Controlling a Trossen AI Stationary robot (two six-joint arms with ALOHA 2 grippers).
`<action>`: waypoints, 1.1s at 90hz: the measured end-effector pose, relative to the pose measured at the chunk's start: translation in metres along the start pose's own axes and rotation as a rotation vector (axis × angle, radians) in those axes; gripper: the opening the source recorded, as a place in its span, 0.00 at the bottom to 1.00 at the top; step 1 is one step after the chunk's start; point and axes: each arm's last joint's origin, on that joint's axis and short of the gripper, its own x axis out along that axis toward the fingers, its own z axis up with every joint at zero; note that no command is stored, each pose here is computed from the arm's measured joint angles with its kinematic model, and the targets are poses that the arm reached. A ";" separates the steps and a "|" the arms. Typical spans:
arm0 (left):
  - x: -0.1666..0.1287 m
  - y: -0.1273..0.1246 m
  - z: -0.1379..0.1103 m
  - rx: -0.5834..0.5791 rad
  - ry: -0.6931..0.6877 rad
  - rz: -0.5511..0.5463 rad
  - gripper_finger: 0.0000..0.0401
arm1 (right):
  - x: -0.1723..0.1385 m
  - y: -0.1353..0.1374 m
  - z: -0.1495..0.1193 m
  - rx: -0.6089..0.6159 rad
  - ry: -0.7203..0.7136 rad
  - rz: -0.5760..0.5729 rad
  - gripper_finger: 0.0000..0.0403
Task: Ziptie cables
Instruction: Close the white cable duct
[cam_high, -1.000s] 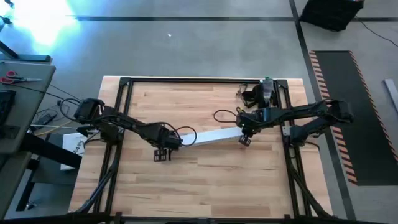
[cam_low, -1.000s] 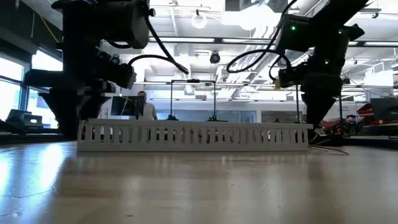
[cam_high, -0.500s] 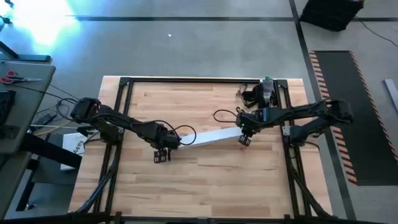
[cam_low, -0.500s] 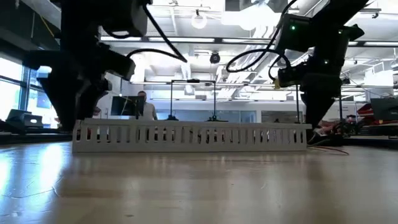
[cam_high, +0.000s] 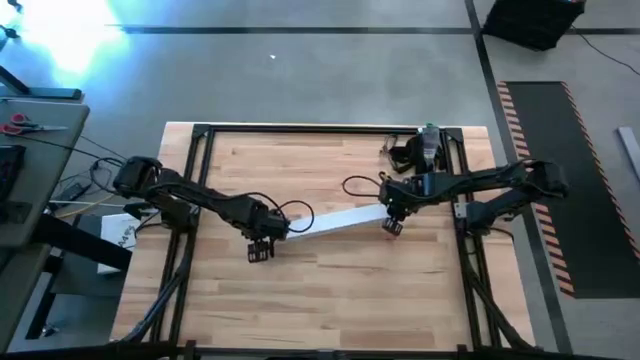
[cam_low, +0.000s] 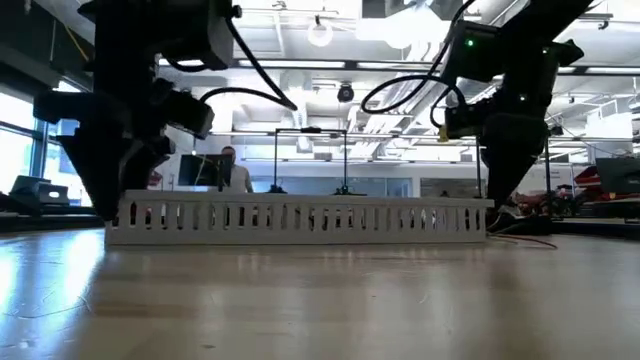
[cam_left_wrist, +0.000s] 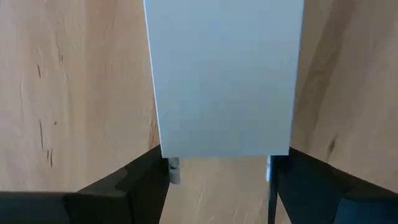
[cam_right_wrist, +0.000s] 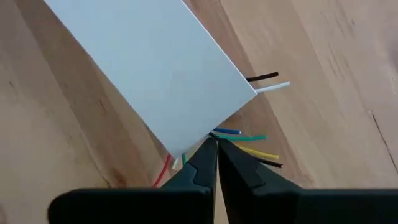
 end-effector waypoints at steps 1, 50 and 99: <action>0.000 0.000 0.000 0.000 0.000 0.000 0.58 | 0.000 0.000 0.000 0.000 -0.001 0.000 0.00; 0.000 0.001 -0.002 0.036 0.013 0.023 0.44 | 0.001 0.002 0.007 -0.011 -0.070 0.020 0.00; 0.000 0.001 0.001 0.059 -0.025 0.056 0.43 | 0.002 0.006 0.000 -0.063 -0.008 -0.031 0.00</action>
